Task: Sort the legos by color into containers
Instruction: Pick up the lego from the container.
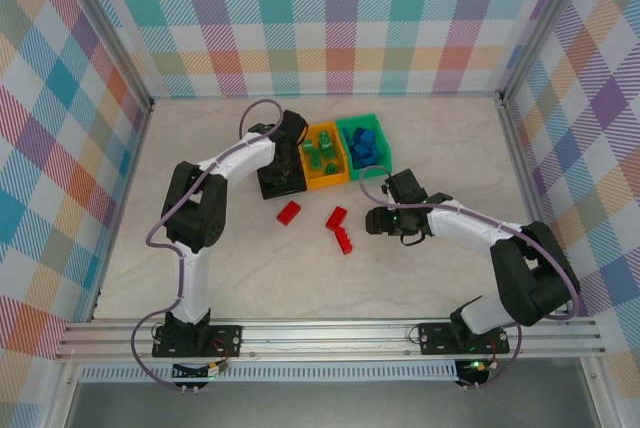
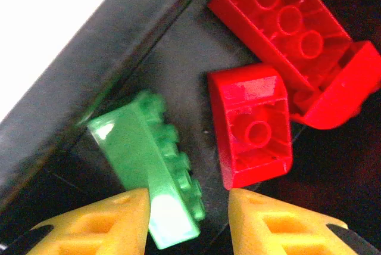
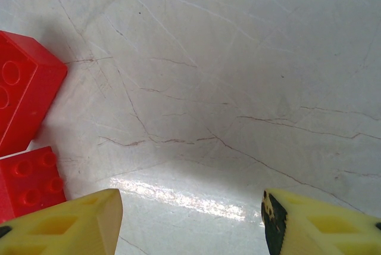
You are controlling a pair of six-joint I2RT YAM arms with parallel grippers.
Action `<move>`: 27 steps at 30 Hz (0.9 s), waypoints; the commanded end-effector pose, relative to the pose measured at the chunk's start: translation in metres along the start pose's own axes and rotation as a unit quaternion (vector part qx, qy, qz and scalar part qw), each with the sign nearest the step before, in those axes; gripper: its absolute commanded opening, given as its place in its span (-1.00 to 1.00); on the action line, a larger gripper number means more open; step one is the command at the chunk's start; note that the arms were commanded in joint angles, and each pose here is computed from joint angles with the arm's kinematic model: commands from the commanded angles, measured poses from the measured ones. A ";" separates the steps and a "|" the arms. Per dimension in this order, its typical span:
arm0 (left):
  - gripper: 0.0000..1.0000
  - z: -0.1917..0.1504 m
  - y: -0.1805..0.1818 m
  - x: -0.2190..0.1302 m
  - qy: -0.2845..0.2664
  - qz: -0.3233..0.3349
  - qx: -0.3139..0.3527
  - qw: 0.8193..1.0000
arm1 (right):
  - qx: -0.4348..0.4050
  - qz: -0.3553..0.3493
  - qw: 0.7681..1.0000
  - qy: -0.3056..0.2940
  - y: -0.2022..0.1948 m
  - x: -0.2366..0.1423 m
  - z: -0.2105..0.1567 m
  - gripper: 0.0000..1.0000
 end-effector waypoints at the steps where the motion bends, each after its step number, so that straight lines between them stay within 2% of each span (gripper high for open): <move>1: -0.20 0.007 0.013 -0.011 -0.024 0.023 -0.012 0.999 | -0.007 0.000 1.000 -0.008 -0.002 0.000 0.000 0.28; 6: -0.21 0.004 0.013 0.000 -0.023 0.037 -0.033 0.998 | -0.007 0.000 1.000 -0.010 -0.002 -0.001 0.001 0.28; 19: -0.21 -0.004 0.016 0.034 0.001 0.070 -0.038 0.997 | -0.010 -0.007 1.000 -0.015 -0.004 -0.003 -0.001 0.28; 27: -0.33 -0.002 0.016 0.036 -0.002 0.070 -0.027 0.997 | -0.011 -0.008 1.000 -0.016 -0.005 -0.003 -0.002 0.28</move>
Point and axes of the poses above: each hand's point on the last joint's axis, 136 mm out from that joint toward the fingers, its own x axis out along the fingers, its own y axis along the line the jaws close on, z = x × y, the point moved 4 cm from there along -x, back along the fingers, and after that the axes turned 11 degrees about -x, right-handed, at the moved point
